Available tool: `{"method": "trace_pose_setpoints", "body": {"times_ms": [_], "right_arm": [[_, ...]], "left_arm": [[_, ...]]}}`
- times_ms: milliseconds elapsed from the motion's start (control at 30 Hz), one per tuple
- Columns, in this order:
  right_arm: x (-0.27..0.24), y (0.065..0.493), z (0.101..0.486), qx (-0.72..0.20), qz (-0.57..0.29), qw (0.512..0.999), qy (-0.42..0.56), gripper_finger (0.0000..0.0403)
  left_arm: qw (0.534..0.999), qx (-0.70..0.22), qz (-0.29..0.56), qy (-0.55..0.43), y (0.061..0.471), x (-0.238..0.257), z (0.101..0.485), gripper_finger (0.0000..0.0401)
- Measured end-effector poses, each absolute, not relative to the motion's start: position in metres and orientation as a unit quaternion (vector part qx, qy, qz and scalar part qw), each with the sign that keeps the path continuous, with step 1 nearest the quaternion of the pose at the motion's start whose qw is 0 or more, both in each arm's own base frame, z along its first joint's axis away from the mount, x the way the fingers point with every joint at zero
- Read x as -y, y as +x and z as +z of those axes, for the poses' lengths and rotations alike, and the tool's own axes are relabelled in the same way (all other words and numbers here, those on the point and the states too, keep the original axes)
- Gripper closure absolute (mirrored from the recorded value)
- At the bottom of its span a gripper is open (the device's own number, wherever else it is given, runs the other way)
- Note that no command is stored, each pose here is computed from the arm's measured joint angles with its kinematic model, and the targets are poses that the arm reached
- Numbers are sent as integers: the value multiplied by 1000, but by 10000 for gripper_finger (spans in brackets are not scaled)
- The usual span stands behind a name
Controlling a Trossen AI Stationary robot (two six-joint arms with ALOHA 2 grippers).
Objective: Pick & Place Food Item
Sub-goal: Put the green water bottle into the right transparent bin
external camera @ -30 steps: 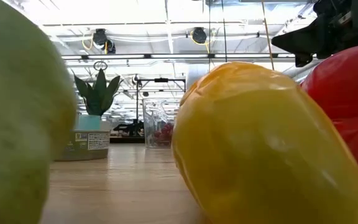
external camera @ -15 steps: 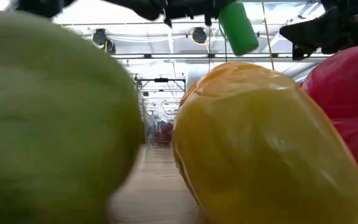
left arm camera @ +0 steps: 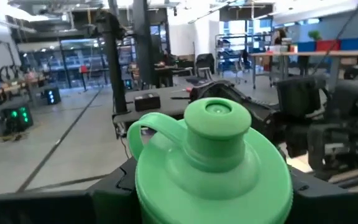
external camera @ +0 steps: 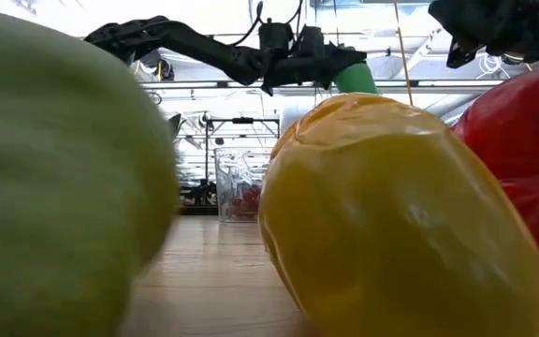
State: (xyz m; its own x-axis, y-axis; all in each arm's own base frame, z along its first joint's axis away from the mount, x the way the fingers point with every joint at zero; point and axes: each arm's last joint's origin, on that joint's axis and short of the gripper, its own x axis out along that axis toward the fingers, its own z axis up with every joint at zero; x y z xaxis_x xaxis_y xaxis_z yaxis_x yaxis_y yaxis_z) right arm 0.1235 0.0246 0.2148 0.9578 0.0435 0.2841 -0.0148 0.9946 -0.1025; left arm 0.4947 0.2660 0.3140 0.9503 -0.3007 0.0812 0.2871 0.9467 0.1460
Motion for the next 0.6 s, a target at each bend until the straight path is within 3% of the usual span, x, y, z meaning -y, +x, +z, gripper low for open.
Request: {"method": "trace_pose_setpoints", "body": {"times_ms": [100, 300, 400, 600], "right_arm": [[-24, 122, 216, 150, 14, 987, -62, 403], [-24, 119, 222, 180, 2, 978, -103, 403], [-23, 119, 222, 180, -17, 978, -106, 403], [-16, 120, 218, 136, -136, 976, -104, 403]], "left_arm": [[985, 54, -140, 89, 500, -259, 312, 210], [982, 48, -41, 179, 509, -250, 310, 210], [983, 41, -44, 176, 509, -251, 309, 210], [983, 51, -110, 138, 491, -265, 323, 210]]}}
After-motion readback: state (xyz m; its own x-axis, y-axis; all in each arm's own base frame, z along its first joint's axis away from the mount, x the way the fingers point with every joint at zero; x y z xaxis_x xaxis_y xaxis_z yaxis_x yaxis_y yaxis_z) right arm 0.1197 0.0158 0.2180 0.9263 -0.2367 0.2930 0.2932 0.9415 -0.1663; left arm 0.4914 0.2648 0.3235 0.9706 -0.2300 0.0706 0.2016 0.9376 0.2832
